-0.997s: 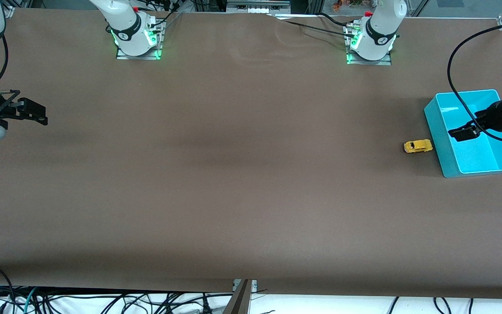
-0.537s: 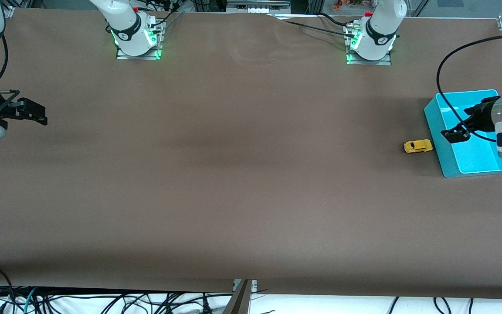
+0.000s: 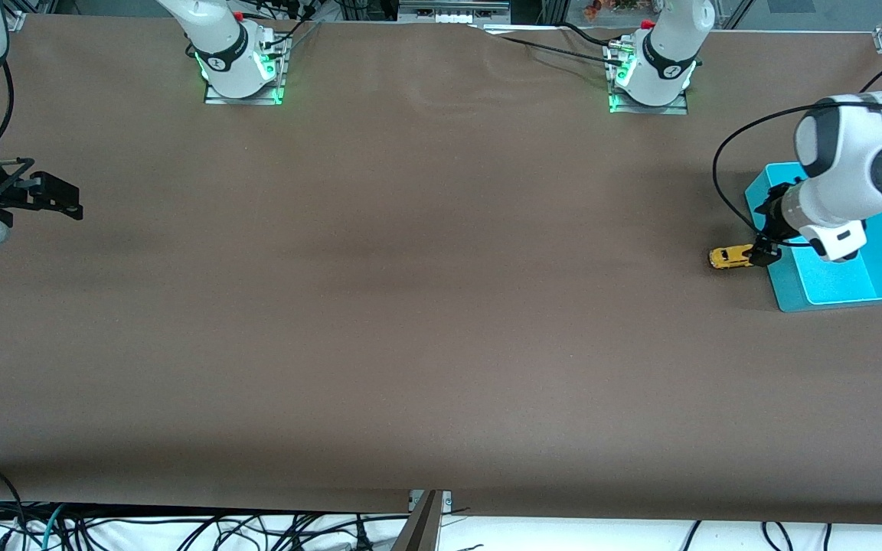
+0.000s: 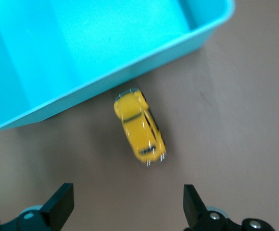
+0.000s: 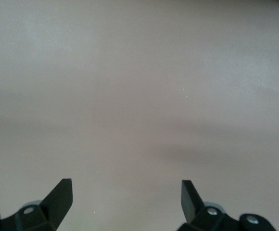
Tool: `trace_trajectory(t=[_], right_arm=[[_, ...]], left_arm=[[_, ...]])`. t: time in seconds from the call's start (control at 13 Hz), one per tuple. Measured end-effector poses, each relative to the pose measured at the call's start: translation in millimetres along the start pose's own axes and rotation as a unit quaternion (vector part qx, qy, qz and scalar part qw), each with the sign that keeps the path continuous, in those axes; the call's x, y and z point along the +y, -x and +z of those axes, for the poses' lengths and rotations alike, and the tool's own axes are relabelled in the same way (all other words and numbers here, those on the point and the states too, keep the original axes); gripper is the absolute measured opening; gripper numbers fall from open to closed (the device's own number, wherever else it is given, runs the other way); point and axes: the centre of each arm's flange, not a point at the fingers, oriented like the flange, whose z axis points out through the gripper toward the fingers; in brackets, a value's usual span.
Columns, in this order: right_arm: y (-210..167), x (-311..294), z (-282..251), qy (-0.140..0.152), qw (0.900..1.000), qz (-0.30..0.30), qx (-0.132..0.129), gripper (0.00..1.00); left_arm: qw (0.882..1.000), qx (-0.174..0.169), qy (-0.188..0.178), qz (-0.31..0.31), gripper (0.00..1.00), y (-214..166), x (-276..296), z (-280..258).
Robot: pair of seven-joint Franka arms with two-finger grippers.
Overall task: Wind and store yellow beetle car
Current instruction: 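Grasp the yellow car with the left gripper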
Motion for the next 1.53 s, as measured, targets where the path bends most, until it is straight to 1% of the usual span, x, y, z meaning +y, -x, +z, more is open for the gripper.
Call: trace_trajectory(t=[0.15, 0.31, 0.54, 0.77, 1.07, 1.23, 1.53], right_arm=[[0, 0, 0, 0.0, 1.0, 0.0, 0.0, 1.0], [0, 1, 0, 0.0, 1.0, 0.001, 0.0, 1.0], [0, 1, 0, 0.0, 1.0, 0.001, 0.0, 1.0], [0, 1, 0, 0.0, 1.0, 0.001, 0.0, 1.0], [0, 1, 0, 0.0, 1.0, 0.001, 0.0, 1.0], [0, 2, 0, 0.0, 1.0, 0.001, 0.0, 1.0], [0, 2, 0, 0.0, 1.0, 0.002, 0.0, 1.0]], left_arm=[[0.999, 0.002, 0.019, -0.039, 1.0, -20, -25, 34], [0.997, 0.003, 0.035, -0.069, 1.0, -36, -42, 56], [0.99, 0.002, 0.053, -0.129, 1.0, -30, -52, 86], [0.981, 0.001, 0.073, -0.182, 1.0, -21, -44, 99], [0.975, 0.002, 0.091, -0.205, 1.0, -23, -38, 97], [0.971, -0.001, 0.094, -0.22, 1.0, -26, -35, 96], [0.968, -0.002, 0.1, -0.23, 1.0, -31, -28, 100]])
